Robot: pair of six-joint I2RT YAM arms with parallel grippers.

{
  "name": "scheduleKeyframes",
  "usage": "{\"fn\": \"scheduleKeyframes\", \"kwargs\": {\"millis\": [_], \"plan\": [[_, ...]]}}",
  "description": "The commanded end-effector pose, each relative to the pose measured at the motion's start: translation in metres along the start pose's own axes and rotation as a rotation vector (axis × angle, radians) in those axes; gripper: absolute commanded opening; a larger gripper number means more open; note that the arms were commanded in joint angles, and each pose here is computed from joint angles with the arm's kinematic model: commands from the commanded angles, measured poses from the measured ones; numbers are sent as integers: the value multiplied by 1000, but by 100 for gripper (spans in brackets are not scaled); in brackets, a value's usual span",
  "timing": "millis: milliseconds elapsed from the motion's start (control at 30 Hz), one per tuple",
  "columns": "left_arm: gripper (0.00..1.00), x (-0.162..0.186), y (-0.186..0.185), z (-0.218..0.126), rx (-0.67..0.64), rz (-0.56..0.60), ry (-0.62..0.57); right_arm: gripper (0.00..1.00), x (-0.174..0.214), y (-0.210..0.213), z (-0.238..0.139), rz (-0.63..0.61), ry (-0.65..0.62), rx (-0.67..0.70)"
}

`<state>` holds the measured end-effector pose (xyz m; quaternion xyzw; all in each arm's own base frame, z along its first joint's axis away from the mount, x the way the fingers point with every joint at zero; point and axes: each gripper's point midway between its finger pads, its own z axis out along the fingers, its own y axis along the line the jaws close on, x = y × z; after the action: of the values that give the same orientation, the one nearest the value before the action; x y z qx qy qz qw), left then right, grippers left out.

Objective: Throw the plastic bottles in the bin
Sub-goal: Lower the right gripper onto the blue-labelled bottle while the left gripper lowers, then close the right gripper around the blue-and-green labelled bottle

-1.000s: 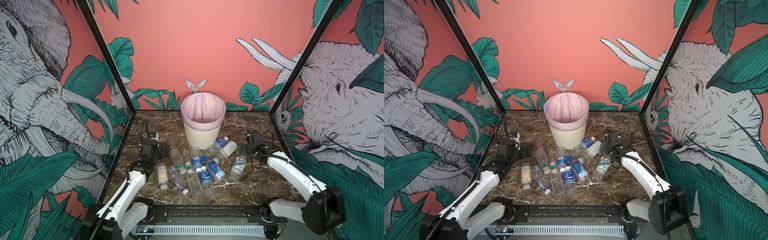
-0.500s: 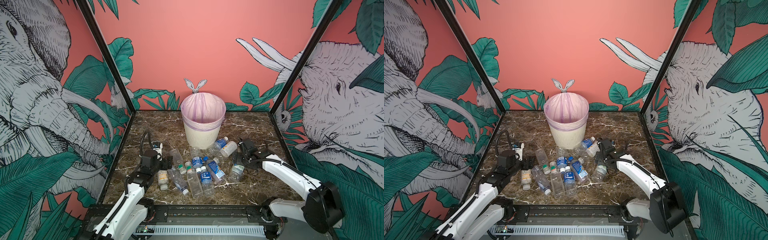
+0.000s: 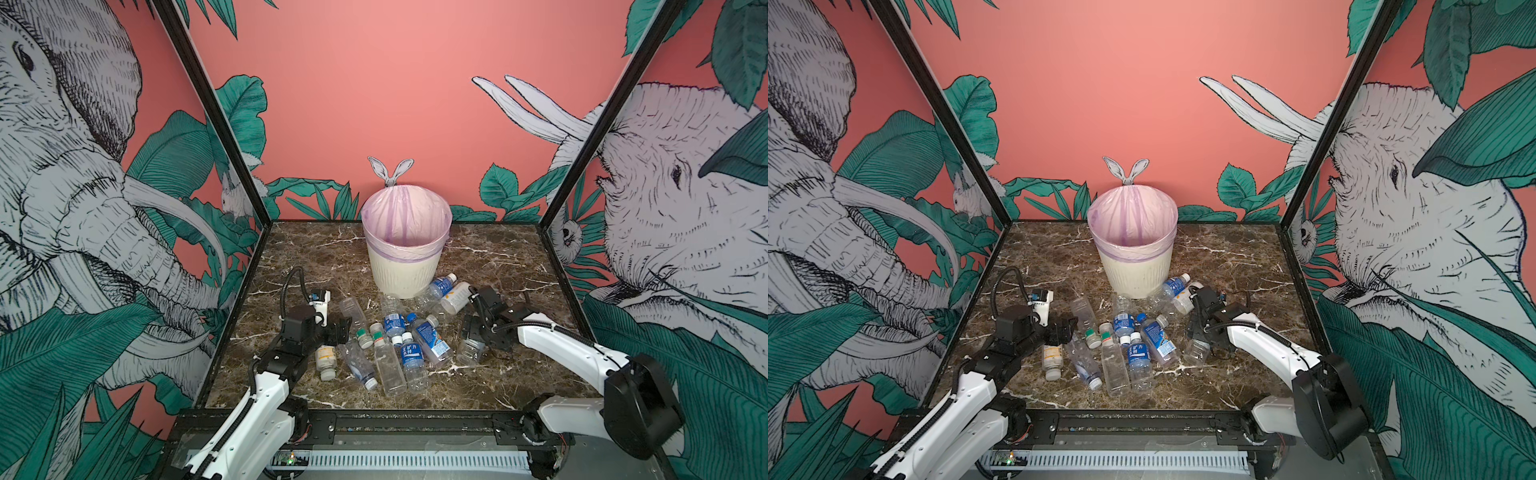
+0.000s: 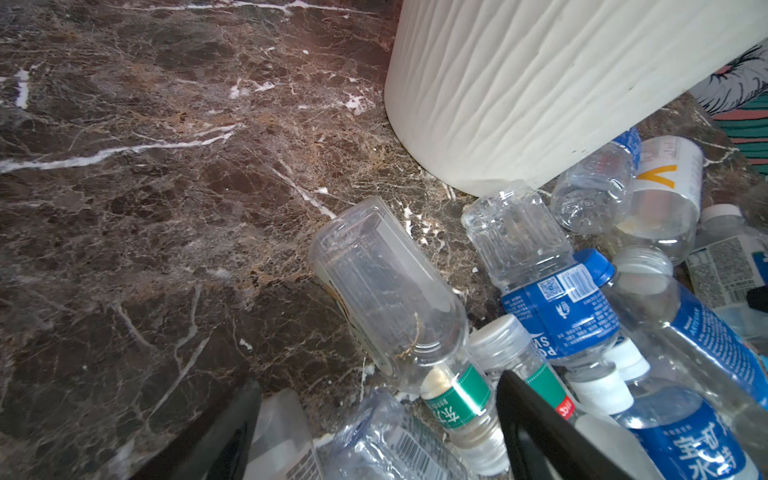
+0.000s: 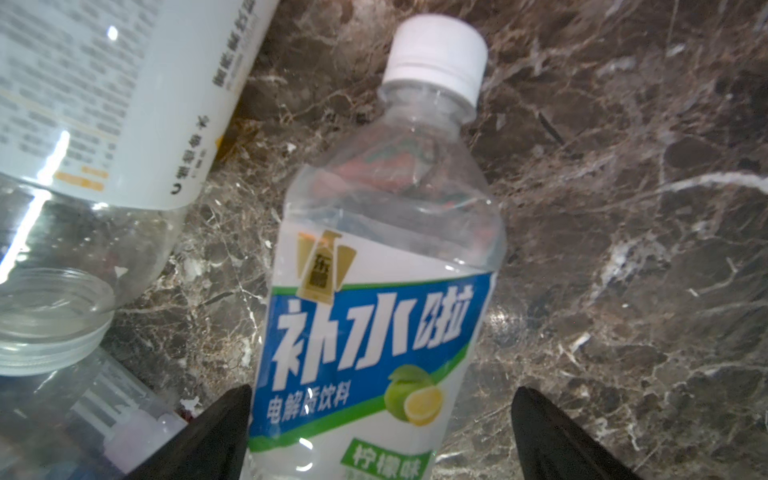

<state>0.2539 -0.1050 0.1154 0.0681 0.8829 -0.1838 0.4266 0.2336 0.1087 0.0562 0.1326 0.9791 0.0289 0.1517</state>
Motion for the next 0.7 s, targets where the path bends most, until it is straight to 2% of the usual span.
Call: {"fn": "scheduleKeyframes", "kwargs": {"millis": [0, 367, 667], "plan": [[90, 2, -2, 2, 10, 15, -4, 98, 4, 0, 6, 19, 8, 6], [90, 4, -4, 4, 5, 27, 4, 85, 11, 3, 15, -16, 22, 21], [90, 4, -4, 6, -1, 34, 9, 82, 21, 2, 26, -94, 47, 67]]}}
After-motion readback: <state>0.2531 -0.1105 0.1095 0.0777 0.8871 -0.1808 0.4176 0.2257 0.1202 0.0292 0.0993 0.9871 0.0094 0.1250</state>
